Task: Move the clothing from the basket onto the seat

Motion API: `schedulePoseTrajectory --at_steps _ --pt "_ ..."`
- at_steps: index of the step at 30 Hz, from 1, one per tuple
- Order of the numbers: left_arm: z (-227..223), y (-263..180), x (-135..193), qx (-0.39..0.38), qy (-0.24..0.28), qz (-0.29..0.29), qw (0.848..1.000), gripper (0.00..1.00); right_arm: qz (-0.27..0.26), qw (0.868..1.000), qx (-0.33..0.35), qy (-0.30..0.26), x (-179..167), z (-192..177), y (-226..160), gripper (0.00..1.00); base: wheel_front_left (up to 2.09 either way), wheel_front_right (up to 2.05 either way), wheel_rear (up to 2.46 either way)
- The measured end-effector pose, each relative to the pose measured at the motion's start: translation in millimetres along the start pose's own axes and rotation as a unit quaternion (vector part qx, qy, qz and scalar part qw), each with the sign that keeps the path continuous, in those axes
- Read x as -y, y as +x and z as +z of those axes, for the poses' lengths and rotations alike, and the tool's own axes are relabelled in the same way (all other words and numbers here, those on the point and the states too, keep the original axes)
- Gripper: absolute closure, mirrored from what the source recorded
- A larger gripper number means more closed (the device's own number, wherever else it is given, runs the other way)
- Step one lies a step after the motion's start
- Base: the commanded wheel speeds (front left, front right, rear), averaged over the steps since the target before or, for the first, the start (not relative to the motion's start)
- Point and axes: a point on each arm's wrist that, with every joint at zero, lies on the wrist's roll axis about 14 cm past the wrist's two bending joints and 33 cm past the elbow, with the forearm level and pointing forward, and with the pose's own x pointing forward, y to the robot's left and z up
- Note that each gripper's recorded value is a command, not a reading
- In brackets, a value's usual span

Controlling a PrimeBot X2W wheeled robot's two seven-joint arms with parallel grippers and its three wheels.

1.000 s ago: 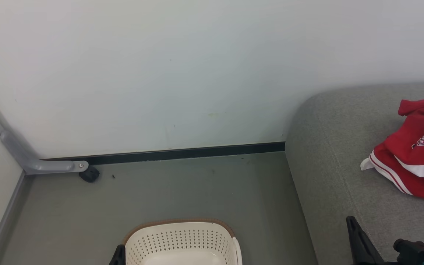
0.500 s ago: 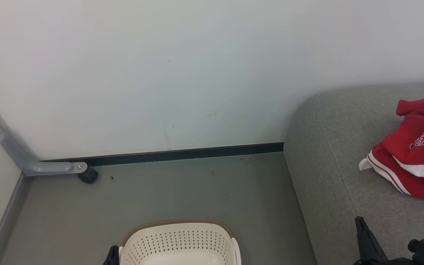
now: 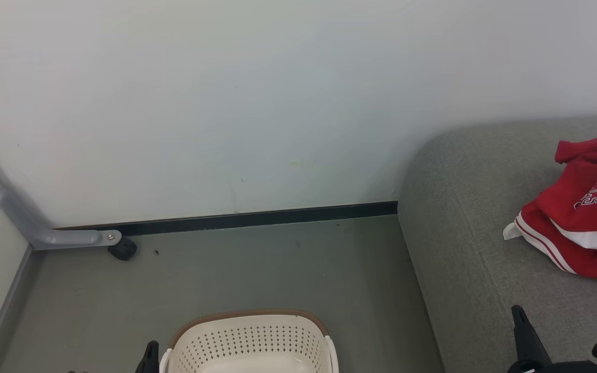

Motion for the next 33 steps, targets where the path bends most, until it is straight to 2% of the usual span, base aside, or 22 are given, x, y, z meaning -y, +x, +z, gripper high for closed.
schedulePoseTrajectory --at_steps 14,33 --pt "10 5 0 0.002 -0.089 -0.006 0.996 1.0 -0.01 0.994 0.009 0.104 5 9 2 1.0 0.0 0.0 0.0" --pt "23 10 6 0.01 -0.215 -0.031 0.976 1.0 -0.014 0.971 0.02 0.237 12 16 0 1.0 0.0 0.0 0.0"
